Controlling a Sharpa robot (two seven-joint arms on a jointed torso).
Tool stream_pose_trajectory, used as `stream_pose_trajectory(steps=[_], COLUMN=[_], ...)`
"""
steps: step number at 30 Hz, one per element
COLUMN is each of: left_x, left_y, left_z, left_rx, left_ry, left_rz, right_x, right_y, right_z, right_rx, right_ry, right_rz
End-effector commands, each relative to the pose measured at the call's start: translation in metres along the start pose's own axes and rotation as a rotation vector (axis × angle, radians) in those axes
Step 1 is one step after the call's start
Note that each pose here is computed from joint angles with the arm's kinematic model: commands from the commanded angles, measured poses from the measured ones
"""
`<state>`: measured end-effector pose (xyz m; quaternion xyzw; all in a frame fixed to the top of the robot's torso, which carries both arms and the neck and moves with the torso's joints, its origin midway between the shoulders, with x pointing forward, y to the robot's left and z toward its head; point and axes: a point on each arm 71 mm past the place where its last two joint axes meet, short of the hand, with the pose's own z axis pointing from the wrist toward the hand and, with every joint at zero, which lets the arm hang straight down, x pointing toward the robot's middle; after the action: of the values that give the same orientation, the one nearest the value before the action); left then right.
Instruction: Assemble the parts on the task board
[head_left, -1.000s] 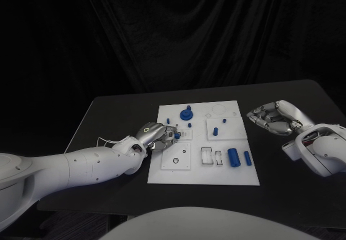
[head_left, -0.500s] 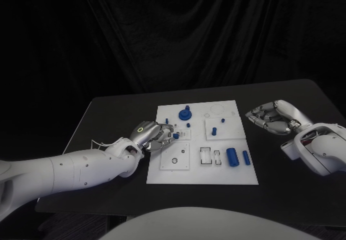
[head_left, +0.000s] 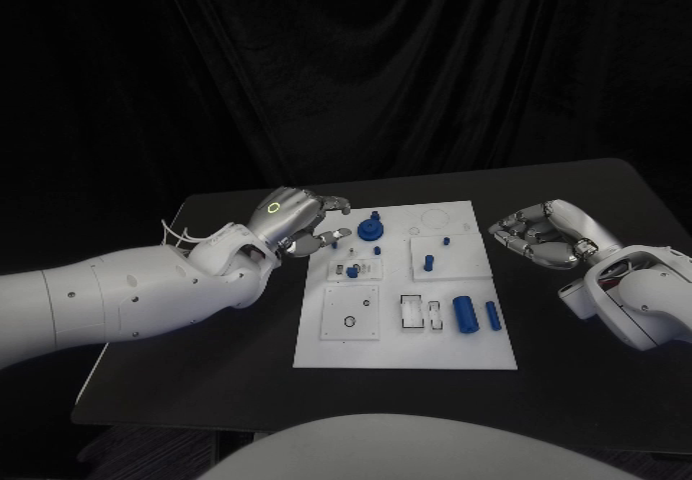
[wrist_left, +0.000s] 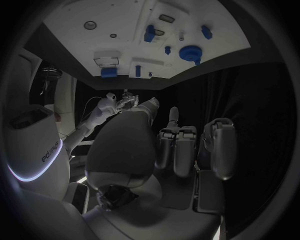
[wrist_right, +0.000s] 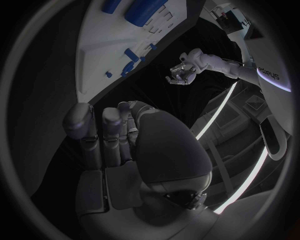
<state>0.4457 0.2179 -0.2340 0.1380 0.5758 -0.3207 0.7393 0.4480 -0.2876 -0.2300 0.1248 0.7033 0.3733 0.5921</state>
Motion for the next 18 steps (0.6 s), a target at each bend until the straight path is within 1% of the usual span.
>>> stream_pose_trajectory(steps=[1, 2, 4, 5, 6, 9, 10, 13, 15, 17, 18], left_x=[-0.0034, -0.0063, -0.0099, -0.0120, -0.0130, -0.0160, -0.0165, -0.0175, -0.0169, -0.0152, -0.0132], left_y=[-0.0031, -0.0036, -0.0045, -0.0055, -0.0062, -0.0092, -0.0098, -0.0128, -0.0154, -0.0191, -0.0219], left_z=[0.0126, 0.0168, 0.0227, 0.0267, 0.0291, 0.0388, 0.0411, 0.0483, 0.0513, 0.0542, 0.0560], left_rx=[0.057, 0.072, 0.095, 0.110, 0.119, 0.147, 0.151, 0.173, 0.195, 0.227, 0.250], left_ry=[0.186, 0.226, 0.284, 0.327, 0.353, 0.474, 0.505, 0.594, 0.631, 0.674, 0.710], left_rz=[0.128, 0.147, 0.182, 0.207, 0.222, 0.273, 0.285, 0.318, 0.338, 0.360, 0.372], right_x=[0.001, 0.001, 0.002, 0.002, 0.002, 0.002, 0.002, 0.002, 0.002, 0.002, 0.002], right_y=[-0.001, -0.001, -0.001, -0.001, -0.001, 0.000, 0.000, 0.000, 0.000, 0.001, 0.001], right_z=[0.000, 0.000, 0.001, 0.001, 0.001, 0.001, 0.001, 0.002, 0.002, 0.002, 0.003], right_rx=[0.017, 0.017, 0.017, 0.016, 0.015, 0.012, 0.012, 0.010, 0.010, 0.009, 0.009], right_ry=[0.008, 0.007, 0.006, 0.005, 0.004, 0.000, 0.000, -0.002, -0.002, -0.002, -0.002], right_rz=[0.002, 0.002, 0.001, 0.001, 0.001, 0.000, 0.000, 0.000, 0.000, -0.001, -0.001])
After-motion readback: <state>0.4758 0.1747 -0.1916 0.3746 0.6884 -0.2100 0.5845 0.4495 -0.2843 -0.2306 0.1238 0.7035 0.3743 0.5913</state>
